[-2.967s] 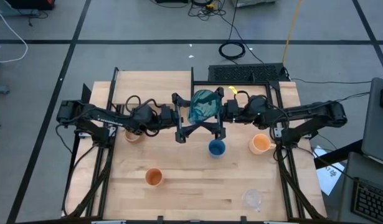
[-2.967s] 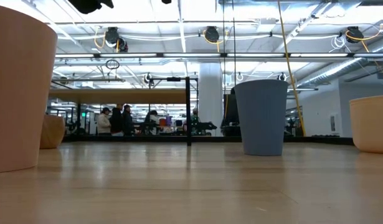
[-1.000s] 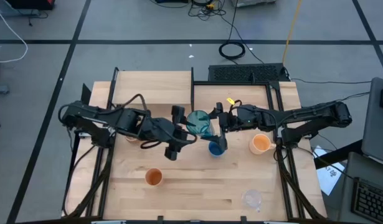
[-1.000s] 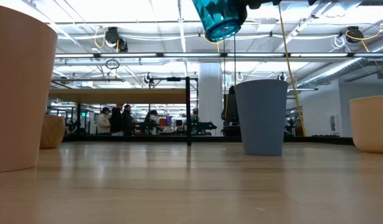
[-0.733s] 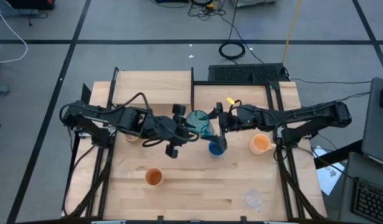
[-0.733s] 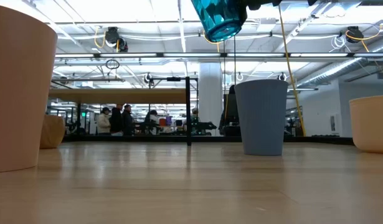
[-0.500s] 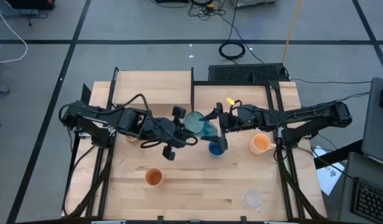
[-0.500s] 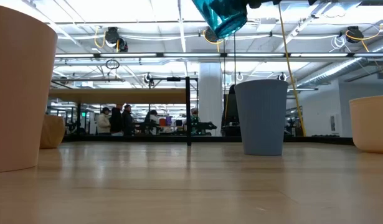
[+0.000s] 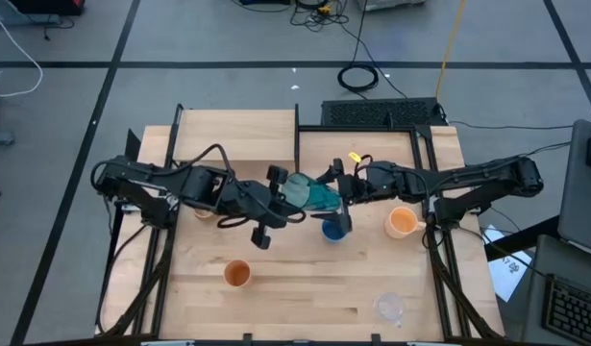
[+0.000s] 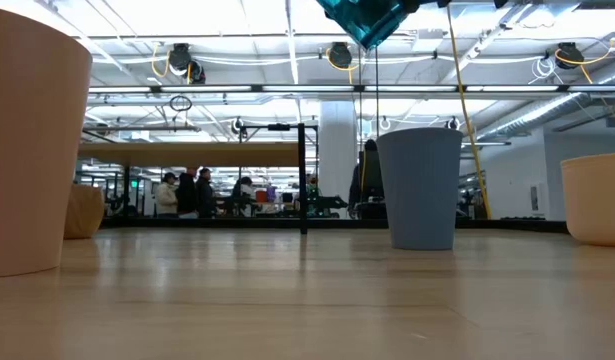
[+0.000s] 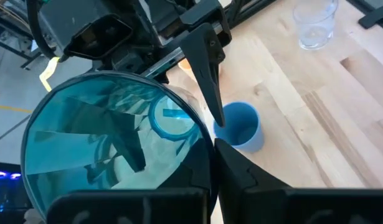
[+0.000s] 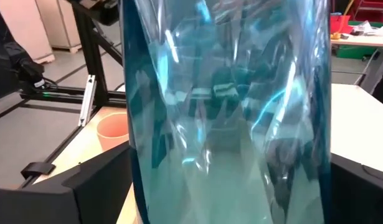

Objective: Stack small to large cups/mugs on shelf
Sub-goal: Put the light blue cup on the shelf

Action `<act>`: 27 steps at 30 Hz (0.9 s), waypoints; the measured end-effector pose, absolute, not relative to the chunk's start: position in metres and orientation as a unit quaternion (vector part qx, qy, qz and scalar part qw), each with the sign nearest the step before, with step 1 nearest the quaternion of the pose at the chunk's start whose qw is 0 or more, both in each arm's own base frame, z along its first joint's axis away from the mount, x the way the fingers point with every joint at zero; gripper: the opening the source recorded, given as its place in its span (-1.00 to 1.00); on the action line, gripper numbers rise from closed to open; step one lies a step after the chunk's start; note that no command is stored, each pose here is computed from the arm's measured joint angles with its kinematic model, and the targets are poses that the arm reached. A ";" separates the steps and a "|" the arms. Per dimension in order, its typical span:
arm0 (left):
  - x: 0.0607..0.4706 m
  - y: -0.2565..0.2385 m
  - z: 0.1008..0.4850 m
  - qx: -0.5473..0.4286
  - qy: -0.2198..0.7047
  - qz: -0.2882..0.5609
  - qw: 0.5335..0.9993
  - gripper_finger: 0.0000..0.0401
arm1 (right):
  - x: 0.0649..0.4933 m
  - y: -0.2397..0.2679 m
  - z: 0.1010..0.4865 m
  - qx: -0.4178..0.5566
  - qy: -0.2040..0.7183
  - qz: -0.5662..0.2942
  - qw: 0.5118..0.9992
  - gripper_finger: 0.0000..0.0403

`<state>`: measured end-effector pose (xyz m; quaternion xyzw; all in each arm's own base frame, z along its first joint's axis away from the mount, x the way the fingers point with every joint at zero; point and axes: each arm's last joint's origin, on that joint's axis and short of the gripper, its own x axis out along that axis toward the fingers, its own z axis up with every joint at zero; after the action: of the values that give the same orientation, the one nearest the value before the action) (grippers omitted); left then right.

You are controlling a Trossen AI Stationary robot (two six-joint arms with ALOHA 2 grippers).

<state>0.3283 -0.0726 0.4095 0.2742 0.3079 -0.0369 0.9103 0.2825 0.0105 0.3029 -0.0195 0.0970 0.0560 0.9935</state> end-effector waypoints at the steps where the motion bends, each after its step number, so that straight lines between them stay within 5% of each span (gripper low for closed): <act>1: 0.329 -0.072 0.410 0.274 0.307 -0.037 0.911 -0.97 | 0.282 0.010 0.304 -0.019 0.097 0.056 0.994 0.98; 27: 0.283 -0.051 0.450 0.235 0.259 0.039 0.936 -0.98 | 0.221 0.004 0.318 -0.040 0.194 -0.030 0.980 0.98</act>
<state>0.2835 -0.0508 0.4505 0.2351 0.2588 0.0386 0.9361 0.2215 0.0039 0.3180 -0.0398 0.1938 -0.0303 0.9798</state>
